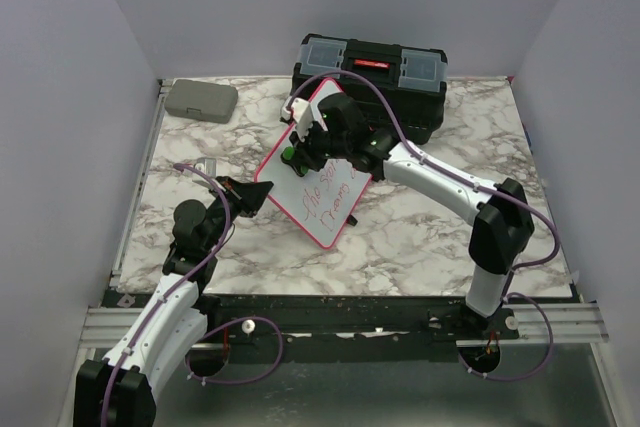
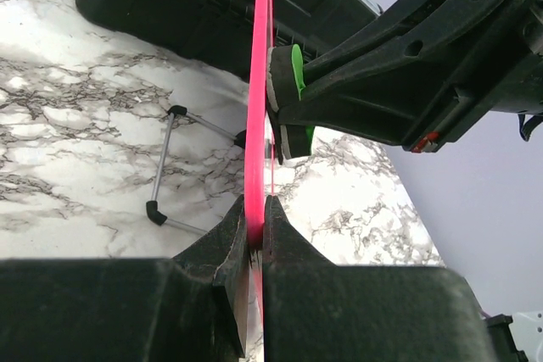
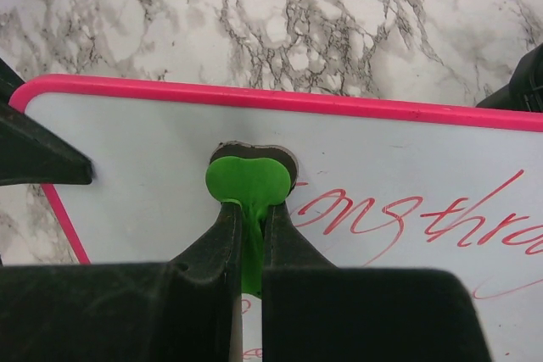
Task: Erase the whiteboard
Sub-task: Erase the whiteboard at the whiteboard stand.
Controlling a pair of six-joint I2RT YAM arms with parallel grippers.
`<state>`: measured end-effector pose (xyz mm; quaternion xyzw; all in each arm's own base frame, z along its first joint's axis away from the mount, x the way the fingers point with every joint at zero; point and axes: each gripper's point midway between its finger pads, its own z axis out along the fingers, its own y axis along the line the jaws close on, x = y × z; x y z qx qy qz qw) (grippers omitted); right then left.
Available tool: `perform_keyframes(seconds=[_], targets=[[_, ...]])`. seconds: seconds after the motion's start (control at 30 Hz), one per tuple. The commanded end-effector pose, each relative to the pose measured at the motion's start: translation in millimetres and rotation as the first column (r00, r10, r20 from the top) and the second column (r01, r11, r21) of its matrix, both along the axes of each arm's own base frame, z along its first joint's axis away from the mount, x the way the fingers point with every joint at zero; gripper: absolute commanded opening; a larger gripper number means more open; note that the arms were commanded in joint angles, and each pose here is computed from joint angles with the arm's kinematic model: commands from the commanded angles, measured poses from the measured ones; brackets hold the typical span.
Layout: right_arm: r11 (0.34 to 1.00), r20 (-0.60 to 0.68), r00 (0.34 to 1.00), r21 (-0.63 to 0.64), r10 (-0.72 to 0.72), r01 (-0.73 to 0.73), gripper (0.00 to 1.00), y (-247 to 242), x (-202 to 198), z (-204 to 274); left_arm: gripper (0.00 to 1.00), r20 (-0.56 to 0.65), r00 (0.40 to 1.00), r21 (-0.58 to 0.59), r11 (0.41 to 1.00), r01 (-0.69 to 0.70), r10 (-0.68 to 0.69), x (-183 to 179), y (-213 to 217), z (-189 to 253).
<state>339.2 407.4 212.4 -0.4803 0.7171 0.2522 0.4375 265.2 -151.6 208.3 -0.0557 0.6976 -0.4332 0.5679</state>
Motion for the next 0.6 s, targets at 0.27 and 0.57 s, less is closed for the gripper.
perform_keyframes(seconds=[0.27,0.57], targets=[[0.927,-0.074,0.933,-0.11,0.352,-0.359,0.01,-17,-62,-48,0.0,0.085,0.989,0.038,0.992,0.12,-0.123,-14,-17,19],[0.979,-0.025,0.983,-0.083,0.184,-0.185,0.01,-7,-27,-28,0.0,0.086,0.988,0.034,0.992,0.124,-0.127,-16,-18,19]])
